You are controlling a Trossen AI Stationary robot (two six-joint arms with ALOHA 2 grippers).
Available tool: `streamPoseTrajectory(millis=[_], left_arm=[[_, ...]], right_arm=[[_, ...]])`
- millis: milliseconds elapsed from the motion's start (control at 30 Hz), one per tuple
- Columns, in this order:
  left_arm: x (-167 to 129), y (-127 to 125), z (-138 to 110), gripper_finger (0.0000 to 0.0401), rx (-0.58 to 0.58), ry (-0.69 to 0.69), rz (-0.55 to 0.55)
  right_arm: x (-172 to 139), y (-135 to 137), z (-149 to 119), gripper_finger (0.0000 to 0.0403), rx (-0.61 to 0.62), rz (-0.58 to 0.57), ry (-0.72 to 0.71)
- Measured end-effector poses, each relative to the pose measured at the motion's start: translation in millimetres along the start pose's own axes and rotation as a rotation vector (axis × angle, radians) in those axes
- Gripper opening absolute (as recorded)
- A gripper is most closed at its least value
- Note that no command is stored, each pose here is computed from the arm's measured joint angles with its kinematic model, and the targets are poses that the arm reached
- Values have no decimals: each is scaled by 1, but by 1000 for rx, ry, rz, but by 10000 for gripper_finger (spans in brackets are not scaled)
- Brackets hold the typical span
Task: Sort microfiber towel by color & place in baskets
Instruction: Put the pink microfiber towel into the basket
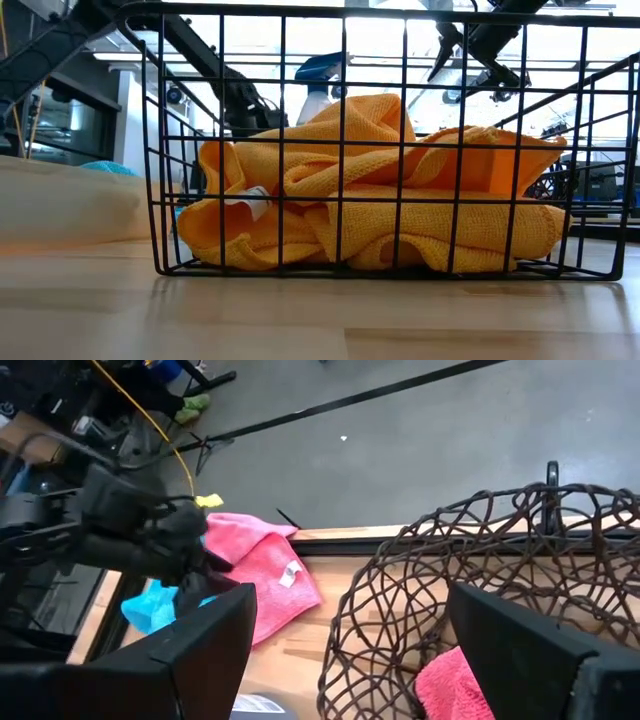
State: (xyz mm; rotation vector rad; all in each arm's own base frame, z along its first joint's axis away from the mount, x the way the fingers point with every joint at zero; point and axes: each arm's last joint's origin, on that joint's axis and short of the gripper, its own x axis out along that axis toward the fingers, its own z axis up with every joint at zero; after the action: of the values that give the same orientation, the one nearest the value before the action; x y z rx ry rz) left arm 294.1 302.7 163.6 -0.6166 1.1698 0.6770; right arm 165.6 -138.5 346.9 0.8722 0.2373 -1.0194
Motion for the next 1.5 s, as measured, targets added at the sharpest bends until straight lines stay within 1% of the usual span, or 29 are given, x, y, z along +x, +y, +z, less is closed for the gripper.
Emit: streamPoseTrajectory(millis=[133, 200, 233, 267, 300, 333, 400, 433, 467, 567, 700, 800, 867, 933, 1033, 1133, 1200, 1267, 1333, 1400, 1500], left_arm=[[17, -3, -3, 211, 23, 47, 1], [19, -8, -5, 206, 85, 58, 2], [19, -12, -6, 196, 119, 64, -1], [20, -15, -7, 180, 151, 66, -3], [20, -19, -7, 155, 177, 69, -6], [19, -21, -8, 123, 192, 71, -8], [15, -25, -8, 46, 212, 64, -21], [11, -27, -8, 24, 214, 54, -30], [4, -28, -7, 17, 215, 35, -34], [-29, -30, -3, 6, 235, -53, -28], [-94, -29, -4, 5, 257, -217, -17], [-146, -27, -12, 2, 255, -349, 6], [-179, -27, -19, 2, 270, -450, 20], [-211, -28, -26, 1, 293, -575, 26], [-250, -38, -36, 1, 329, -758, -4], [-268, -54, -46, 1, 372, -838, -68], [-272, -67, -50, 1, 407, -846, -100], [-273, -80, -53, 1, 449, -831, -124], [-272, -94, -55, 0, 501, -815, -148], [-270, -105, -55, 0, 543, -793, -164], [-267, -119, -53, 0, 589, -748, -180]], right_arm=[[0, 0, 0, 325, -14, 0, 0], [0, 0, 0, 325, -14, 0, 0], [0, 0, 0, 325, -14, 0, 0], [0, 0, 0, 325, -14, 0, 0], [0, 0, 0, 325, -16, 0, 0], [0, 0, 0, 325, -24, 0, 0], [0, 0, 0, 325, -39, 0, 0], [0, 0, 0, 325, -42, 0, 0], [0, 0, 0, 325, -44, 0, 0], [0, 0, 0, 325, -42, 2, -2], [0, 2, 2, 325, -35, 28, -18], [0, 6, 4, 325, -33, 94, -10], [-1, 11, 6, 325, -57, 179, -1], [-3, 18, 9, 325, -103, 307, 3], [-5, 35, 15, 325, -163, 560, -7], [-6, 55, 17, 325, -237, 780, -53], [-4, 69, 13, 325, -338, 881, -104], [0, 78, 5, 325, -456, 924, -139], [7, 88, -2, 323, -561, 928, -132], [12, 96, -7, 320, -648, 907, -105], [15, 111, -8, 319, -793, 836, -71]])
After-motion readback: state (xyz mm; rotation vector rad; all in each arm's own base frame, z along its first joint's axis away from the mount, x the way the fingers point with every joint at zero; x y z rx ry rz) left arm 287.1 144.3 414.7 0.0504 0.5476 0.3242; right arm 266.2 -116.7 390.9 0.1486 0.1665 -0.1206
